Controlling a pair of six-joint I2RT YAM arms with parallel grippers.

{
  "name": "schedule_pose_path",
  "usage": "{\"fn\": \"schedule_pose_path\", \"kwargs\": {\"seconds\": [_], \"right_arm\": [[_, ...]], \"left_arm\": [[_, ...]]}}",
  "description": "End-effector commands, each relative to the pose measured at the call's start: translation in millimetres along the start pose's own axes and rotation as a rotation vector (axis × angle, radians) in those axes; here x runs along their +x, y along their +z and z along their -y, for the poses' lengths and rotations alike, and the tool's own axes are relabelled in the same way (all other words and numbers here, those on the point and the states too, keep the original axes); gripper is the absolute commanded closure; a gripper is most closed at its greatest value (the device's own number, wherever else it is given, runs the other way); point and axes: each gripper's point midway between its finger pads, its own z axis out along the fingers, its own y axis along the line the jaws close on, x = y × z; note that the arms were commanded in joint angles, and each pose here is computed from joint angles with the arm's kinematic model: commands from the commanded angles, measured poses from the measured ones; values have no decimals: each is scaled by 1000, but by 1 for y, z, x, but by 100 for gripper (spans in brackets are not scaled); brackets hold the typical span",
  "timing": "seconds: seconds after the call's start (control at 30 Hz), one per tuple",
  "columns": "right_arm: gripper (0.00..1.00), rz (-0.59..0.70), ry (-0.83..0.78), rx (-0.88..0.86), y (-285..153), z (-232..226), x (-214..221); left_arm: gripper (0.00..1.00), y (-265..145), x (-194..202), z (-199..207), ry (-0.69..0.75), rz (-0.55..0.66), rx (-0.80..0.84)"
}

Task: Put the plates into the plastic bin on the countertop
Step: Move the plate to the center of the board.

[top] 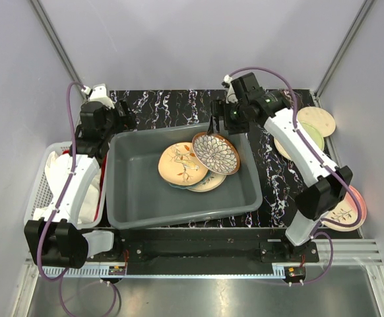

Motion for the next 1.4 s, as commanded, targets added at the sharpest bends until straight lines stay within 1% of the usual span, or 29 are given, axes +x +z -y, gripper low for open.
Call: {"fn": "schedule_pose_path", "kwargs": {"seconds": [0.0, 0.03, 0.07, 0.1, 0.13, 0.17, 0.2, 0.23, 0.27, 0.3, 0.33, 0.4, 0.47, 0.5, 0.57, 0.67, 0.77, 0.83, 0.9, 1.07, 1.13, 1.37], "right_arm": [[13, 241, 190, 195, -53, 57, -45], [13, 261, 262, 275, -60, 84, -44], [13, 290, 326, 315, -74, 101, -42], [13, 273, 426, 368, -72, 124, -27], [13, 297, 534, 472, -88, 167, -19], [12, 318, 594, 519, -100, 183, -10], [12, 279, 680, 578, -97, 207, 13], [10, 271, 783, 664, -110, 239, 33], [9, 247, 831, 710, -111, 254, 48], [9, 174, 867, 762, -104, 266, 77], [8, 151, 907, 819, -107, 282, 94], [7, 66, 954, 862, -97, 292, 128], [6, 31, 991, 898, -93, 303, 149], [6, -6, 1011, 913, -86, 307, 167], [6, -28, 1056, 926, -84, 315, 183], [5, -97, 1062, 944, -78, 326, 211], [5, -131, 1057, 974, -82, 338, 225], [4, -107, 1064, 966, -82, 349, 225], [4, -79, 1055, 914, -75, 355, 218], [4, -72, 993, 861, -54, 371, 211], [4, -94, 977, 835, -46, 372, 214], [5, -78, 980, 690, -16, 368, 209]], "left_arm": [[1, -4, -18, 5, 18, 66, 18], [1, -4, -18, 6, 18, 68, 20], [1, -4, -17, 5, 21, 66, 20], [1, -3, -18, 0, 22, 71, -7], [1, -3, -17, 0, 26, 69, -10], [1, -2, -16, -4, 37, 67, -25], [1, -2, -16, -5, 43, 70, -31], [1, -1, -16, -6, 47, 69, -34], [1, 0, -16, -7, 59, 68, -38], [1, 1, -15, -7, 63, 63, -38], [1, 2, -18, -6, 64, 66, -35], [1, 5, -20, -4, 60, 67, -26], [1, 8, -23, 1, 50, 68, -8], [1, 9, -24, 2, 45, 69, -4], [1, 12, -25, 4, 39, 67, 5], [1, 13, -25, 4, 39, 60, 5], [1, 14, -24, 3, 42, 56, 1], [1, 15, -23, 3, 44, 52, 0], [1, 16, -22, 3, 45, 46, 0], [1, 19, -24, 3, 48, 43, -1], [1, 19, -28, 4, 56, 48, -3], [1, 19, -32, 3, 62, 49, -8]]}}
